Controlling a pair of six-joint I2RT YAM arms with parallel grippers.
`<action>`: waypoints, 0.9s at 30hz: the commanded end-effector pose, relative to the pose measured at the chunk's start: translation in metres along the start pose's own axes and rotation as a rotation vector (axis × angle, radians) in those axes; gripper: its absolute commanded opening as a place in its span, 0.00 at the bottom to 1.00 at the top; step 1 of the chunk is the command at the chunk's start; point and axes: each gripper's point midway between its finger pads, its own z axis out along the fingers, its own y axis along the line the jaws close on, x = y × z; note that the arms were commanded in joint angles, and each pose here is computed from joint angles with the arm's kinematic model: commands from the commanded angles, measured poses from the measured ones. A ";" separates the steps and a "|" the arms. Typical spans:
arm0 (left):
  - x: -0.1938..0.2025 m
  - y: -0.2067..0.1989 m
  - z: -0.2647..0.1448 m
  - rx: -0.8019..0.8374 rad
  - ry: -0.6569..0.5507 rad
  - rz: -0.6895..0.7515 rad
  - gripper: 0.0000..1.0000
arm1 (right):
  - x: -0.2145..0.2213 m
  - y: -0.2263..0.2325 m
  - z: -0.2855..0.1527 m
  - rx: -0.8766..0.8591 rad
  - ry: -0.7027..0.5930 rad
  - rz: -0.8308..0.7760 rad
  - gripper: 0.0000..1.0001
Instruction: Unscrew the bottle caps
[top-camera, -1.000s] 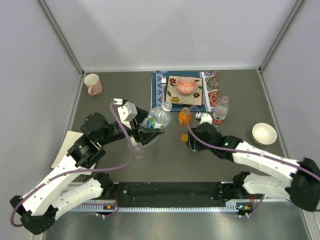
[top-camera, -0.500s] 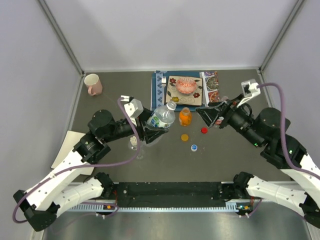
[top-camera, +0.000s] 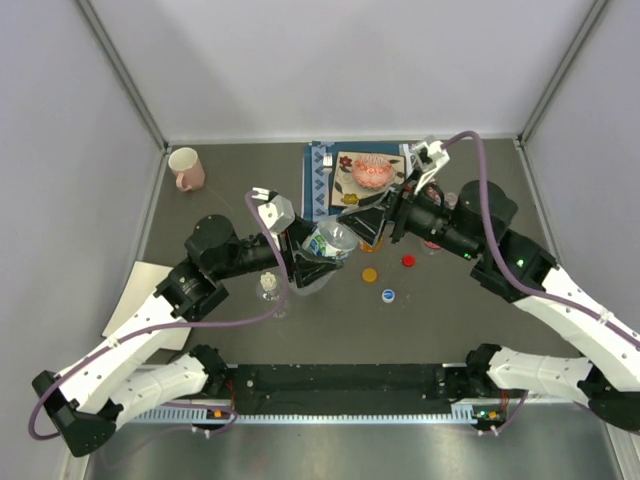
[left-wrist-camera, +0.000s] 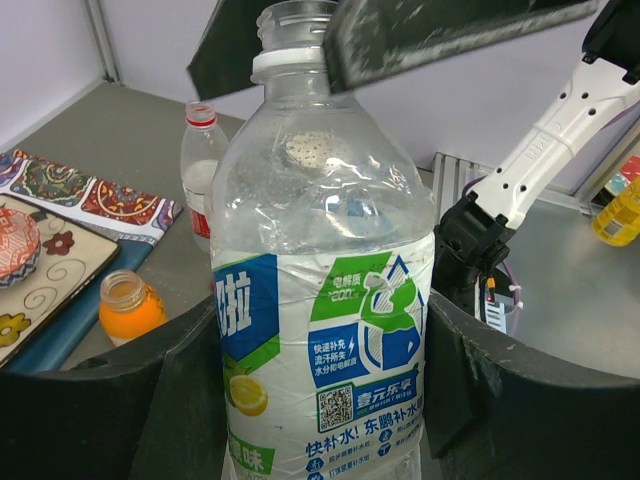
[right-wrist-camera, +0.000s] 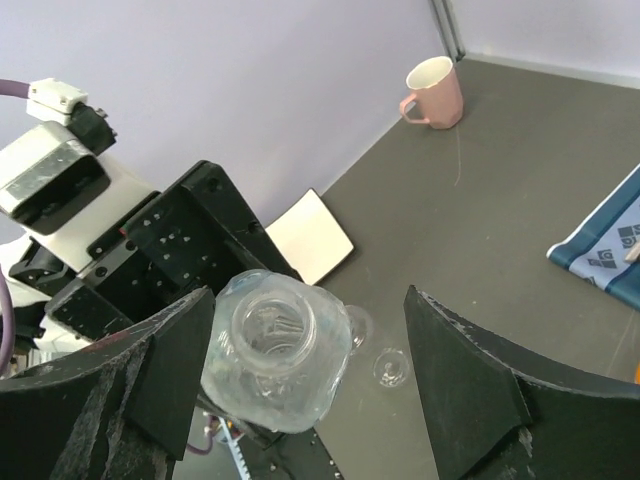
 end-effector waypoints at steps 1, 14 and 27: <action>-0.023 -0.007 0.002 0.034 -0.066 0.035 0.53 | -0.022 0.026 0.002 -0.104 -0.058 0.003 0.75; -0.022 -0.002 0.005 0.021 -0.068 0.040 0.53 | -0.005 0.024 0.007 -0.121 -0.012 0.015 0.44; -0.026 -0.003 0.005 0.022 -0.077 0.044 0.53 | 0.010 0.015 0.005 -0.094 0.015 0.031 0.43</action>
